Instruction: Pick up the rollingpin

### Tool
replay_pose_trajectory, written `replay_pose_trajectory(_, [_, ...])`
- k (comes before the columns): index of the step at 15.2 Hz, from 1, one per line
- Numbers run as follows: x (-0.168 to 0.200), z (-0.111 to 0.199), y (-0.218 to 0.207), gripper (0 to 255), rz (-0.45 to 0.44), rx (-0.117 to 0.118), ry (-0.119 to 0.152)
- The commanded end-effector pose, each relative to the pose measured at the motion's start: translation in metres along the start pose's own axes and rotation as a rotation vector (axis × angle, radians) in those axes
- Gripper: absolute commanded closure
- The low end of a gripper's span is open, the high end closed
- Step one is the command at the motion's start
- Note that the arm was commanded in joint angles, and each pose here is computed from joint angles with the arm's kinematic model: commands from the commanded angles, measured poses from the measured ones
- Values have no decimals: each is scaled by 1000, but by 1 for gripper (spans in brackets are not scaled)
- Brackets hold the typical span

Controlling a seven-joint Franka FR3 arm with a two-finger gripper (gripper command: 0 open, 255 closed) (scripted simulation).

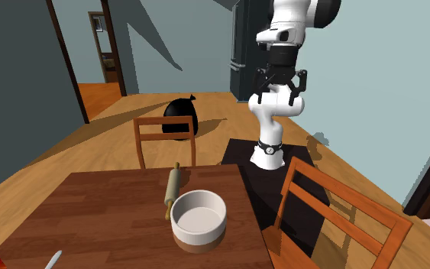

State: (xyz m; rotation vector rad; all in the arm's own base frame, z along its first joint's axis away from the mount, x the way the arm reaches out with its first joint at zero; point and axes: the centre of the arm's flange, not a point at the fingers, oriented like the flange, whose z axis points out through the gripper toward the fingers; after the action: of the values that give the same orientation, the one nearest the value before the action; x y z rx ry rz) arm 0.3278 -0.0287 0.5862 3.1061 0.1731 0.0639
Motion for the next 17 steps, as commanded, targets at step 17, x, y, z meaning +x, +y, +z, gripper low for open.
replay_pose_trajectory(17, [-2, 145, 156, 0, -16, 12, -22])
